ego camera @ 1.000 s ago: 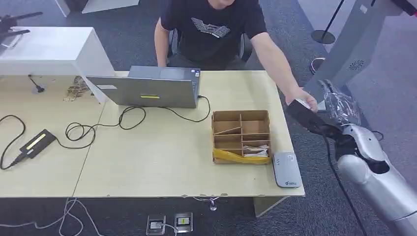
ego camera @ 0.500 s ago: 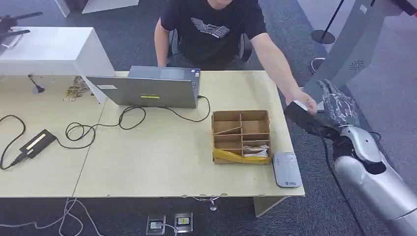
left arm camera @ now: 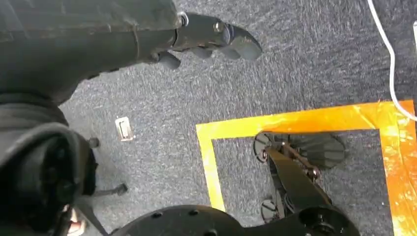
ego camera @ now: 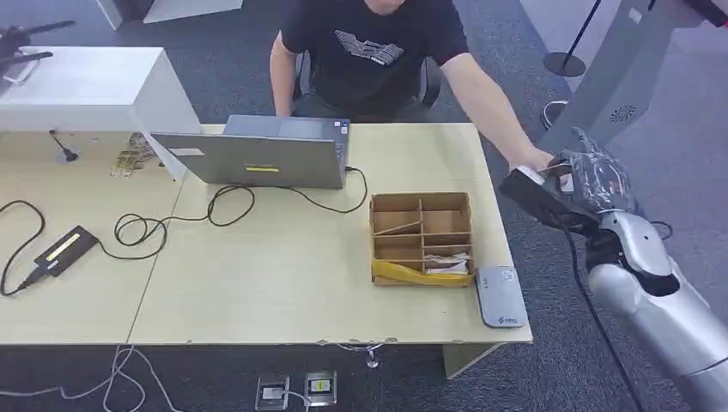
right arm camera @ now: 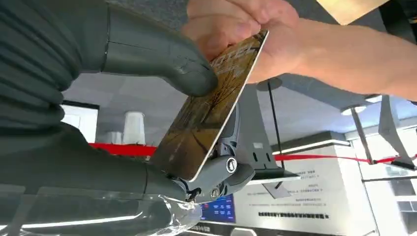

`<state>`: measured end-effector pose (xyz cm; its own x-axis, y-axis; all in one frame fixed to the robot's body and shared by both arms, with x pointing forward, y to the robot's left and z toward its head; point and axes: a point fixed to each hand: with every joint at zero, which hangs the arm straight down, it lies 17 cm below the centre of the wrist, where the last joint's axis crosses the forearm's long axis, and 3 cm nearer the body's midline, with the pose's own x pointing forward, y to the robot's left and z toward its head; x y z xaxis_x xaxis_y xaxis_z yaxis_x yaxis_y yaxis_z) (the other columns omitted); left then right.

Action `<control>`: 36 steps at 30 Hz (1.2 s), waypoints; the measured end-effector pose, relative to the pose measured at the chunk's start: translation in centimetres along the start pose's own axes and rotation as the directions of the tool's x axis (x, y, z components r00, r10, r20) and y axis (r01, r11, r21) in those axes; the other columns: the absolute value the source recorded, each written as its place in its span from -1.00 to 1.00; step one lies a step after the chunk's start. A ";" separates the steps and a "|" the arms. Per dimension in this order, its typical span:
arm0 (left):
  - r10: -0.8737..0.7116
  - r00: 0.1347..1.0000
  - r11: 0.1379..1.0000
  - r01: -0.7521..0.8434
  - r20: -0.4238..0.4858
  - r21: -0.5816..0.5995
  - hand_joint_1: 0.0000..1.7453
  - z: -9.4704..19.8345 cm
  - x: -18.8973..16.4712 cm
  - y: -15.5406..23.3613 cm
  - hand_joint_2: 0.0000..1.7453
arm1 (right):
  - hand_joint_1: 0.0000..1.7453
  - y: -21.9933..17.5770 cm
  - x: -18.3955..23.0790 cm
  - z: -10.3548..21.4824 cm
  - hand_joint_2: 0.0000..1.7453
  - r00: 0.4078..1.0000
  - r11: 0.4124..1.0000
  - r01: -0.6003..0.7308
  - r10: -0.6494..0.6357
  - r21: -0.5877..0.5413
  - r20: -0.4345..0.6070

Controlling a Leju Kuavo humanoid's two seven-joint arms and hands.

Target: Pass the card to the sensor for recognition and then transmit it.

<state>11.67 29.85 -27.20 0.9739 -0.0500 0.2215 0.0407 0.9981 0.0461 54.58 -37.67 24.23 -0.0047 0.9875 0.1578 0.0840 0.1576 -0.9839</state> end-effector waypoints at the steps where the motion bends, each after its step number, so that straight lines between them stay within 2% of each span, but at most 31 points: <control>1: 0.002 1.000 1.000 -0.002 -0.001 0.000 -1.00 0.0 -0.1 0.0 -1.00 | 1.00 -0.1 -0.2 0.0 1.00 1.000 1.000 -0.001 0.001 -0.004 -0.002; 16: -0.005 1.000 1.000 0.005 -0.007 0.000 -1.00 0.0 -0.6 0.0 -1.00 | 1.00 -1.1 -1.7 0.5 1.00 1.000 1.000 -0.017 0.016 -0.027 -0.027; 27: -0.018 1.000 1.000 0.018 -0.007 0.001 -1.00 0.0 -0.6 0.1 -1.00 | 1.00 -1.2 -2.7 2.1 1.00 0.998 0.998 -0.041 0.039 -0.045 -0.046; 36: -0.016 1.000 1.000 0.016 -0.013 0.002 -1.00 0.0 -1.1 0.1 -1.00 | 1.00 2.2 -2.7 5.2 1.00 0.997 0.998 -0.066 0.066 -0.001 -0.041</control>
<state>10.61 29.97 -27.40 0.9759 -0.0652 0.2084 0.0557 0.9971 0.0511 49.60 -39.97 21.23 0.0417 0.9945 0.0962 0.0852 0.0923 -0.9921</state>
